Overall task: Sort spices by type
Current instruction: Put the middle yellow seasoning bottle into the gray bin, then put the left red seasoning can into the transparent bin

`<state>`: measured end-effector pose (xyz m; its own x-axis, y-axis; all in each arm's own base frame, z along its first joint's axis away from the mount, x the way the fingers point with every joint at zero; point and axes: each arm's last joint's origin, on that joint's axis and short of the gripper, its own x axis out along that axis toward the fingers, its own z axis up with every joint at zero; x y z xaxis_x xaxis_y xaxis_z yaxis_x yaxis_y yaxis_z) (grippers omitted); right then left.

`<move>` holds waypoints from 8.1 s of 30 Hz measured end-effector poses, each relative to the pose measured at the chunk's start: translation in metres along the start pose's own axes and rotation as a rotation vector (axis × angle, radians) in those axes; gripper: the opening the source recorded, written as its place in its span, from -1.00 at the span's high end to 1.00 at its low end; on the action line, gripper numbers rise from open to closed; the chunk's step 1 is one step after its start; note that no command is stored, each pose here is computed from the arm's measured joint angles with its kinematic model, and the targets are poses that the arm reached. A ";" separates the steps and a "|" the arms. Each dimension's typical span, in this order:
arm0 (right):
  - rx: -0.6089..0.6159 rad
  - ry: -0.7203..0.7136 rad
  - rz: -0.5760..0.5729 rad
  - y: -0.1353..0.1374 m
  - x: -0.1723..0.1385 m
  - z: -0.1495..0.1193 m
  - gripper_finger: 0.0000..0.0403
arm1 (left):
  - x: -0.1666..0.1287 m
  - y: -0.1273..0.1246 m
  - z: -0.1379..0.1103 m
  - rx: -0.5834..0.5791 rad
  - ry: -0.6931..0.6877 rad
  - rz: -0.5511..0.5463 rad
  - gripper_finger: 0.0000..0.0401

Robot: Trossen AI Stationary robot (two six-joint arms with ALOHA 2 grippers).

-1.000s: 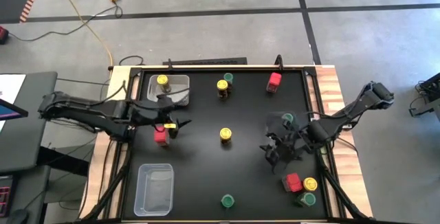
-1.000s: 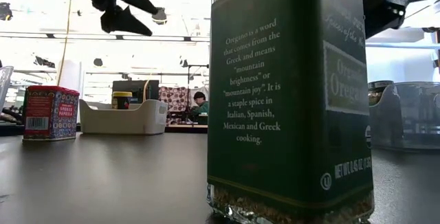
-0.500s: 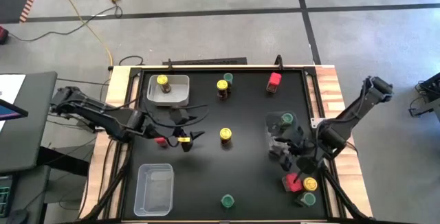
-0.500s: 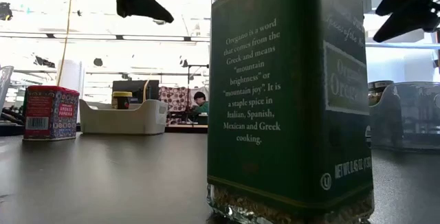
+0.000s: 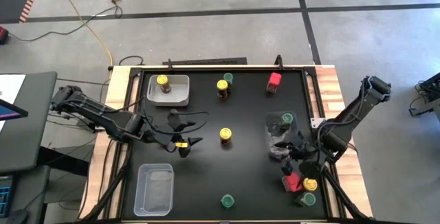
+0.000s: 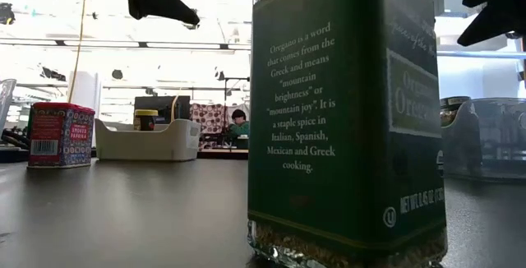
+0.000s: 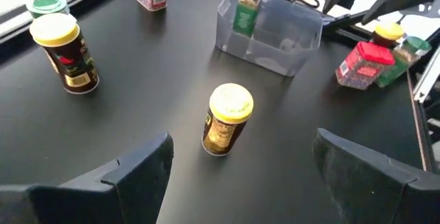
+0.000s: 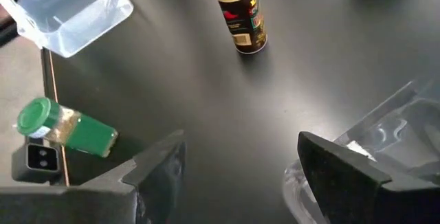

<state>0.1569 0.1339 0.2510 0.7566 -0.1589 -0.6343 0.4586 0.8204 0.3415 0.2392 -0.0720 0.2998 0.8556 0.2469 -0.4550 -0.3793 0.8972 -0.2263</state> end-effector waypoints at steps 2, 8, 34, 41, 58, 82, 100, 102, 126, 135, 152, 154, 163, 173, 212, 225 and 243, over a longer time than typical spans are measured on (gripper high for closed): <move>0.017 -0.001 -0.005 0.000 0.001 0.001 -0.52 | 0.000 0.000 0.000 0.016 0.002 0.001 -0.66; 0.081 -0.012 -0.025 -0.003 0.004 0.005 -0.52 | 0.000 0.000 0.000 0.035 0.002 0.001 -0.66; 0.116 -0.046 -0.111 -0.013 0.017 0.021 -0.52 | 0.041 0.002 0.060 -0.130 0.043 0.096 -0.66; 0.105 -0.044 -0.114 -0.013 0.017 0.021 -0.52 | 0.087 -0.015 0.082 -0.030 0.189 0.111 -0.66; 0.057 -0.007 -0.105 -0.013 0.017 0.019 -0.52 | 0.183 -0.019 0.065 -0.125 0.554 0.181 -0.66; 0.024 0.001 -0.111 -0.014 0.017 0.019 -0.52 | 0.206 -0.016 0.037 -0.073 0.680 0.217 -0.65; 0.000 0.001 -0.113 -0.014 0.017 0.019 -0.52 | 0.204 -0.006 0.039 0.036 0.740 0.177 -0.11; 0.003 0.000 -0.116 -0.015 0.018 0.020 -0.52 | 0.200 -0.001 0.040 0.049 0.776 0.196 -0.11; 0.210 -0.111 -0.211 -0.033 0.041 0.057 -0.52 | 0.039 0.173 0.163 0.303 0.698 0.249 -0.11; 0.294 -0.162 -0.279 -0.049 0.050 0.074 -0.52 | 0.051 0.239 0.135 0.240 0.743 0.192 -0.11; 0.353 -0.198 -0.326 -0.061 0.055 0.086 -0.52 | 0.076 0.289 0.069 0.192 0.781 0.219 -0.14; 0.359 -0.202 -0.326 -0.061 0.056 0.087 -0.52 | 0.075 0.291 0.068 0.193 0.783 0.219 -0.17; 0.362 -0.205 -0.321 -0.061 0.056 0.087 -0.52 | 0.076 0.302 0.068 0.195 0.749 0.211 -0.18; 0.363 -0.203 -0.317 -0.060 0.056 0.088 -0.52 | 0.074 0.308 0.068 0.178 0.744 0.220 -0.19; 0.356 -0.202 -0.318 -0.060 0.056 0.088 -0.52 | 0.074 0.308 0.069 0.108 0.734 0.266 -0.20; 0.338 -0.199 -0.321 -0.060 0.056 0.087 -0.52 | 0.074 0.308 0.069 0.150 0.738 0.251 -0.23; 0.335 -0.198 -0.321 -0.060 0.056 0.087 -0.52 | 0.073 0.310 0.069 0.173 0.765 0.319 -0.40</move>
<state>0.2121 0.0275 0.2556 0.6120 -0.5024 -0.6108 0.7825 0.4971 0.3751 0.2084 0.2494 0.2559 0.2189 0.2379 -0.9463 -0.4496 0.8853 0.1186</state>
